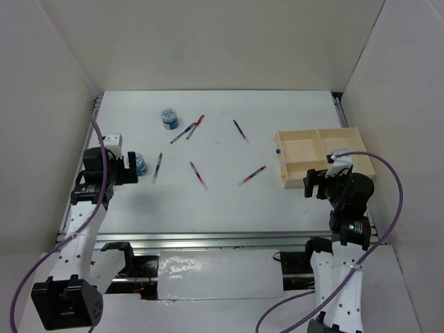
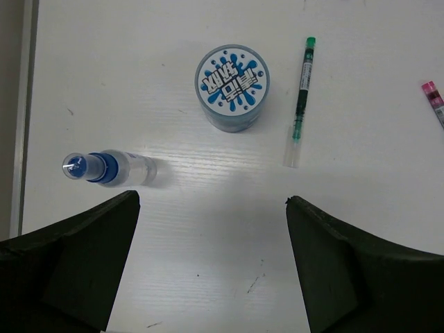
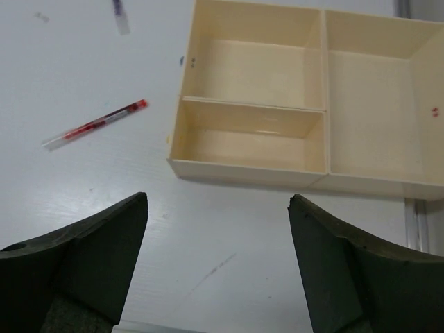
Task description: Sort the stationery into containers
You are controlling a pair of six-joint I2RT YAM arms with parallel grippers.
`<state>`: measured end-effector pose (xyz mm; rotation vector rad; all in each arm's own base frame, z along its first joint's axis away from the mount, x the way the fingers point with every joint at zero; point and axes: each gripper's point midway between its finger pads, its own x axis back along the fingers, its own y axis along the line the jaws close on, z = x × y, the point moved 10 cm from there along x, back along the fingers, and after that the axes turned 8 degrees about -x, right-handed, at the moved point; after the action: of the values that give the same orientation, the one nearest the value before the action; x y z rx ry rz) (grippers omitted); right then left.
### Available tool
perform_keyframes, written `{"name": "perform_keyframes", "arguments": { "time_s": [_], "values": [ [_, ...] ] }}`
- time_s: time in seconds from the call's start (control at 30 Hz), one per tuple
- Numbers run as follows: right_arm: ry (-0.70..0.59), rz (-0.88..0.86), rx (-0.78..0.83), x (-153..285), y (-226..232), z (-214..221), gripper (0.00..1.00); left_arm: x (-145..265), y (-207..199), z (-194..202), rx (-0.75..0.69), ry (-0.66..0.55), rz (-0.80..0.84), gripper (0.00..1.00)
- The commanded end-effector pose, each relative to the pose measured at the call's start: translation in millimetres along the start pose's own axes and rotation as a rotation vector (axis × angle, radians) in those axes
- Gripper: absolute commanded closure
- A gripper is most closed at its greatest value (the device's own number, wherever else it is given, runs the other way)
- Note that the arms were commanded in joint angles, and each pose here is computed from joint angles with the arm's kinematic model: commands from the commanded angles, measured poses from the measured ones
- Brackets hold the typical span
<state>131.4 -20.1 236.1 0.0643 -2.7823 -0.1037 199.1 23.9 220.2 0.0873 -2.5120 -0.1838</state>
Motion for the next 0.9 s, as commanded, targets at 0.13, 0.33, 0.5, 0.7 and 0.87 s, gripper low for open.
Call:
{"name": "perform_keyframes", "arguments": {
  "time_s": [0.13, 0.33, 0.5, 0.7, 0.87],
  "values": [
    [0.114, -0.329, 0.159, -15.5, 21.8, -42.7, 0.16, 10.8, -4.9, -12.9, -0.087, -0.079, 0.147, 0.01],
    [0.276, -0.419, 0.376, -61.0, 68.0, -53.8, 0.19, 16.0, -3.6, -13.5, -0.088, -0.112, 0.136, 0.01],
    [0.41, -0.468, 0.509, -98.0, 116.0, -40.0, 0.21, 13.5, -0.5, -13.0, -0.071, -0.093, 0.106, 0.01],
    [0.438, -0.681, 0.893, -123.6, 157.1, -18.3, 0.3, 10.0, -0.8, -10.6, -0.08, -0.076, 0.126, 0.01],
    [0.424, -0.804, 1.108, -161.4, 154.1, -13.0, 0.31, 5.9, -1.9, -8.6, -0.088, -0.054, 0.15, 0.01]
  ]
}}
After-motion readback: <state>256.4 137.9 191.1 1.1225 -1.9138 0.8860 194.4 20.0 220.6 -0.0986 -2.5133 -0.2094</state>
